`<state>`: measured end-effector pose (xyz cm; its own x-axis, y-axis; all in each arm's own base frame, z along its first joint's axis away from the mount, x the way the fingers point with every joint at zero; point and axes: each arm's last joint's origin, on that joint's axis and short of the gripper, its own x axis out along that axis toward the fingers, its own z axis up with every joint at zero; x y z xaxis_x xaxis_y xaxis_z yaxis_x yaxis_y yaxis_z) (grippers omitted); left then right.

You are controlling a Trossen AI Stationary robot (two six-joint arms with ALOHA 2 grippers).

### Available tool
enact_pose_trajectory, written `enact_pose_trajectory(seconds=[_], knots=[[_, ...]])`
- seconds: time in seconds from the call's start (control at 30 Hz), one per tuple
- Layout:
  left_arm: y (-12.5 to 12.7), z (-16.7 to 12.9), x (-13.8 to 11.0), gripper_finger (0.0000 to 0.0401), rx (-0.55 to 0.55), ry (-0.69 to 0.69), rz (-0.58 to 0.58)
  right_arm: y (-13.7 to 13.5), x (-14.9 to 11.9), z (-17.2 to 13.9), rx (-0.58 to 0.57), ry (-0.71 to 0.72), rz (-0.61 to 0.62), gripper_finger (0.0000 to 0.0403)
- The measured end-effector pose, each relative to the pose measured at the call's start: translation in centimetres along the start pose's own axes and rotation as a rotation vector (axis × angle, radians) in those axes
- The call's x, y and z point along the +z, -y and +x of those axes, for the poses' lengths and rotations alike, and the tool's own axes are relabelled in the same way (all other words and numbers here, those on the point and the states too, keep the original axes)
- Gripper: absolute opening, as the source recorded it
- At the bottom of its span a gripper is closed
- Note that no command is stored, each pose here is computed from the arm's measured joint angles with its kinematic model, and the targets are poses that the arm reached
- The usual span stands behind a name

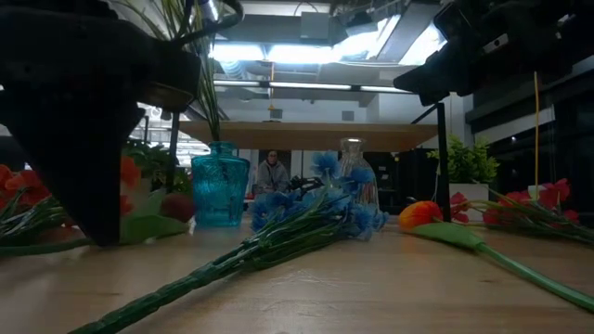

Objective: Pick and place flowers into a vace then onto a shelf
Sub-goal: Put the dark red flower into the transparent blue vase

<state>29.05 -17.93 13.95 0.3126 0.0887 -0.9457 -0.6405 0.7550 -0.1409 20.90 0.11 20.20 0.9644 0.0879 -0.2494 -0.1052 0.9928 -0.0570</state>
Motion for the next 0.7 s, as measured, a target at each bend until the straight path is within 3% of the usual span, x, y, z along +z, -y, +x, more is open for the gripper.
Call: enact_pose_trajectory(seconds=[0.47, 0.7], knots=[[0.01, 0.00, -0.05, 0.0140, -0.005, -0.021, -0.078, 0.01, 0.05, 0.00, -0.001, 0.005, 0.000, 0.0005], [-0.09, 0.23, -0.15, 0.0099, 0.013, -0.039, -0.067, 0.00, 0.05, 0.00, 0.000, 0.005, -0.002, 0.0005]])
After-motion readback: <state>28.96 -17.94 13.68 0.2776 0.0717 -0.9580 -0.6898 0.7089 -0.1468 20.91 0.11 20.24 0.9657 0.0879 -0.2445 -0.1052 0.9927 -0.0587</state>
